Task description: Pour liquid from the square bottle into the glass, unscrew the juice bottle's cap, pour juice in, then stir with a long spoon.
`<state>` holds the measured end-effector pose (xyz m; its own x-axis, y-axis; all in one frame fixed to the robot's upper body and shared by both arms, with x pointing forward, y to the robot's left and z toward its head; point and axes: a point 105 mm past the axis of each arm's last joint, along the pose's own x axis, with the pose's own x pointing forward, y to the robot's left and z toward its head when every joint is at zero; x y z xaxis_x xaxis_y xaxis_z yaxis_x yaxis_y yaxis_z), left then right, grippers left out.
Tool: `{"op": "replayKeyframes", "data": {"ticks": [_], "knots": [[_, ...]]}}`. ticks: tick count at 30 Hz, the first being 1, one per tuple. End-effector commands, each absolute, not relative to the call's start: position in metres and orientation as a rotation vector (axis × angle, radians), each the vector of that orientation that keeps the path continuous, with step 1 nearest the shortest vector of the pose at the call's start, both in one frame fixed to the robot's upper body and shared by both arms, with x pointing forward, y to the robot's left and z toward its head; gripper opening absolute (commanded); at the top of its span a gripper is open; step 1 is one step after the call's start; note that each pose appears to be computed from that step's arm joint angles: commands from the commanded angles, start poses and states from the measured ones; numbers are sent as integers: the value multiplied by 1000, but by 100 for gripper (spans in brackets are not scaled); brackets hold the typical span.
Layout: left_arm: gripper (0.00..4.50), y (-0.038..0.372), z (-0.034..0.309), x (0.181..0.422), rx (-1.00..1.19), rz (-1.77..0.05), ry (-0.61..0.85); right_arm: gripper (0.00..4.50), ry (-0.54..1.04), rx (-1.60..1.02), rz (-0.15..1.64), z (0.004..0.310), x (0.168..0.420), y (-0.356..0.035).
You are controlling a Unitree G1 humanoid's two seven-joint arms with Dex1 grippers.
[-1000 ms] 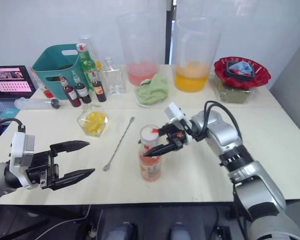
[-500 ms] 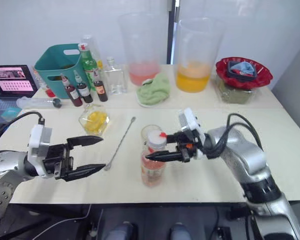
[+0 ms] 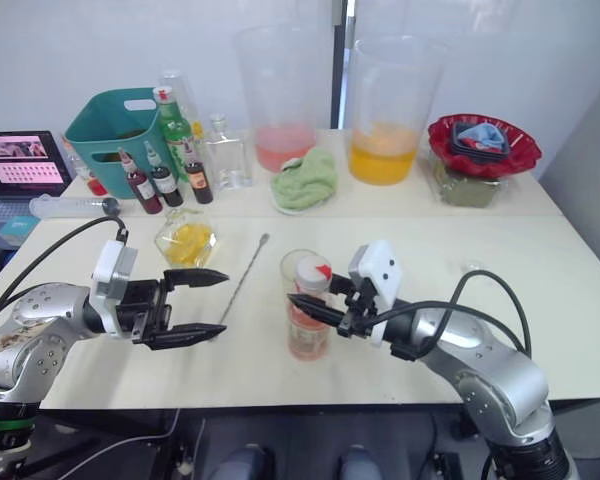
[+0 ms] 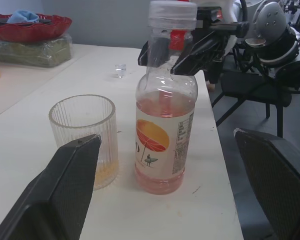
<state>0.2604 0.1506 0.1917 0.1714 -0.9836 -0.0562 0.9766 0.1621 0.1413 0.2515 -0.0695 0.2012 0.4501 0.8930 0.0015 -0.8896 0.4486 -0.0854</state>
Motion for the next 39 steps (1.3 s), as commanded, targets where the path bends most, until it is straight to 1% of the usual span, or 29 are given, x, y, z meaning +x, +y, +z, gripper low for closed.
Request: {"op": "replayKeyframes", "data": {"ticks": [1, 2, 5, 8, 11, 13, 15, 17, 22, 26, 27, 28, 29, 30, 34, 35, 39], "knots": [[450, 150, 199, 259, 179, -1416, -86, 184, -87, -58, 1118, 212, 246, -69], [450, 150, 199, 257, 172, -1419, -84, 237, -84, -59, 1131, 212, 246, -70], [450, 151, 200, 254, 166, -1415, -86, 342, -71, -64, 1188, 213, 243, -70], [450, 155, 199, 250, 173, -1384, -82, 445, -65, -124, 1299, 216, 239, -70], [450, 158, 200, 247, 167, -1344, -86, 449, -59, -138, 1436, 218, 236, -71], [450, 157, 200, 244, 165, -1328, -90, 449, -55, -168, 1498, 217, 238, -75], [450, 158, 199, 241, 164, -1314, -90, 449, -50, -195, 1530, 214, 244, -78], [450, 158, 198, 236, 162, -1283, -93, 449, -65, -205, 1587, 216, 257, -78], [450, 163, 198, 226, 169, -1218, -98, 449, -90, -293, 1709, 214, 276, -72], [450, 169, 198, 219, 184, -1166, -88, 449, -148, -304, 1804, 220, 279, -68], [450, 170, 198, 218, 184, -1160, -86, 397, -144, -308, 1818, 220, 279, -68], [450, 171, 199, 218, 185, -1156, -85, 372, -140, -313, 1826, 219, 279, -67], [450, 171, 199, 217, 187, -1153, -84, 330, -138, -316, 1832, 219, 279, -67], [450, 172, 200, 217, 187, -1151, -85, 305, -138, -318, 1837, 219, 280, -66], [450, 173, 201, 219, 189, -1150, -86, 168, -145, -308, 1840, 220, 282, -65], [450, 172, 201, 219, 188, -1155, -88, 147, -145, -305, 1834, 221, 282, -65], [450, 168, 201, 222, 190, -1185, -92, 146, -152, -288, 1774, 224, 283, -69]]}}
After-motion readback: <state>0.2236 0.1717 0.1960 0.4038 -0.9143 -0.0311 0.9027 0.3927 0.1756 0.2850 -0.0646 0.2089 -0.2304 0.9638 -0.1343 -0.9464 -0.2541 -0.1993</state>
